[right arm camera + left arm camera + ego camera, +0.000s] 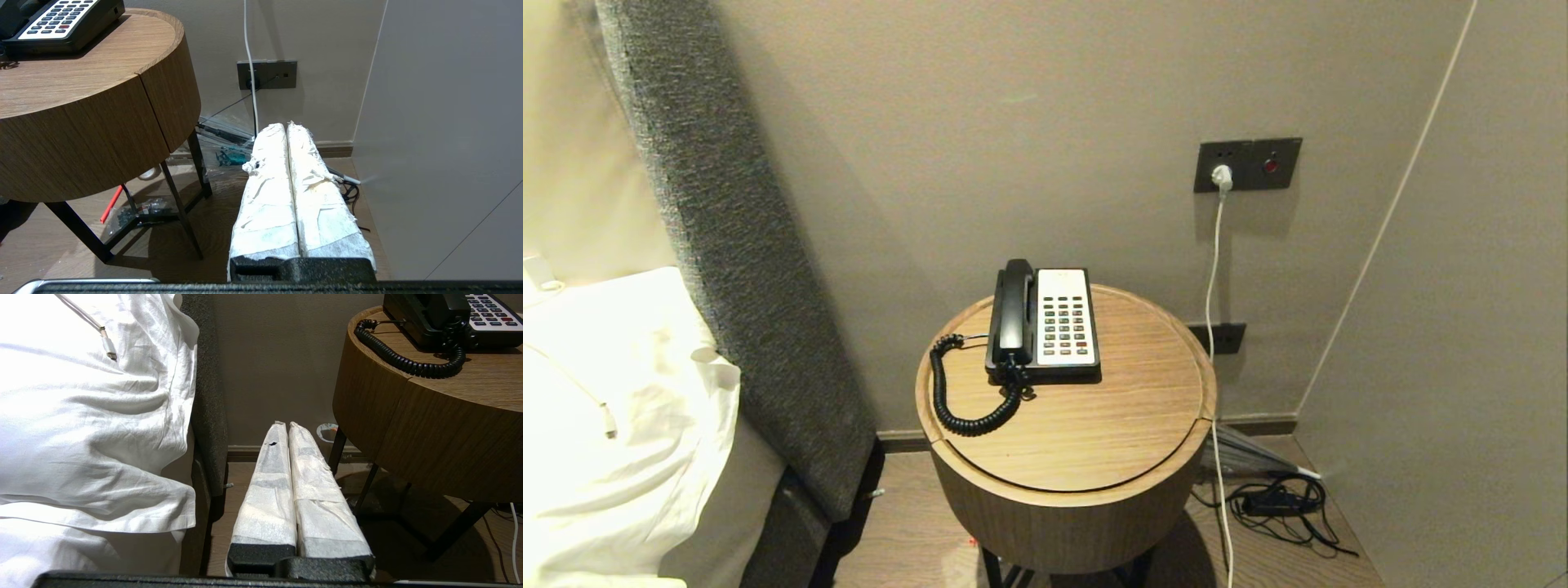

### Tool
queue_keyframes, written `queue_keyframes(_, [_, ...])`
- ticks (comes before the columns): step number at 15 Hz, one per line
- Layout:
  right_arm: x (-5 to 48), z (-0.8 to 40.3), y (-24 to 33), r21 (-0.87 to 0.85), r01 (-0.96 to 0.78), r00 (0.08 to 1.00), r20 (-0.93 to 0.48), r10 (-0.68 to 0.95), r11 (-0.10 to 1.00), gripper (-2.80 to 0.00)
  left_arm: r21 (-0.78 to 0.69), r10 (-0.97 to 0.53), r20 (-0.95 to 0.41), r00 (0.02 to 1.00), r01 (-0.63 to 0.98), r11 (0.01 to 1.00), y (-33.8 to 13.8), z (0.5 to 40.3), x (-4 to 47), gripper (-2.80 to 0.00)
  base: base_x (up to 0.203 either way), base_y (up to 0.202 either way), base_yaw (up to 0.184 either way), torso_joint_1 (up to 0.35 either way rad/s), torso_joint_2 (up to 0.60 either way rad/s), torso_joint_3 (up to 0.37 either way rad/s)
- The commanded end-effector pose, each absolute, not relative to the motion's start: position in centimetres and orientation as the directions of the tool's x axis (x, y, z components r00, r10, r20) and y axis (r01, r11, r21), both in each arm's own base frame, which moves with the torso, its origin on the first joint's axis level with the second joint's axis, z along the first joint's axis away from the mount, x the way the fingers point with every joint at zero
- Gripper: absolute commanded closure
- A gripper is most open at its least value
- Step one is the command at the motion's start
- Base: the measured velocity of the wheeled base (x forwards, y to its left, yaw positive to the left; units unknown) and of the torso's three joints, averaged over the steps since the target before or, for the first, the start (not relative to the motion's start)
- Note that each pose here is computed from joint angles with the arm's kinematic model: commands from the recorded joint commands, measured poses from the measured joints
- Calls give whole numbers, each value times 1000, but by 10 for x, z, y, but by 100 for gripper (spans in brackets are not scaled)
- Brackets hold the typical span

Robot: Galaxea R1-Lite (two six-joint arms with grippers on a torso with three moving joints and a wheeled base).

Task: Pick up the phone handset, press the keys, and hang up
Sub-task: Pick up the desk phone handset

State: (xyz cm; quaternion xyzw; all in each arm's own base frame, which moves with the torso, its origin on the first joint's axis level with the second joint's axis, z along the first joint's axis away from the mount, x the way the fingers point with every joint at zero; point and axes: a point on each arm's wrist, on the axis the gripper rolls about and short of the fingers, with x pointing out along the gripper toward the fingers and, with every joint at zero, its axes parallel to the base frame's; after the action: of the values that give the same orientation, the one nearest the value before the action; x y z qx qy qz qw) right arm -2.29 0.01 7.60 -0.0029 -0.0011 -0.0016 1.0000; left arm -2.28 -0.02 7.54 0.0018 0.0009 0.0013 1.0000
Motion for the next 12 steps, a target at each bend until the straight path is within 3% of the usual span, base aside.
queue_keyframes(1, [-23,76,0,-6,3,1000,5,-3,1000,0,3,2,-2,1000,-2,1000,0,75,-23,0,0,0,0,0,0,0])
queue_keyframes(12, [-23,76,0,-6,3,1000,5,-3,1000,0,8,3,-2,1000,-3,1000,0,75,-23,0,0,0,0,0,0,0])
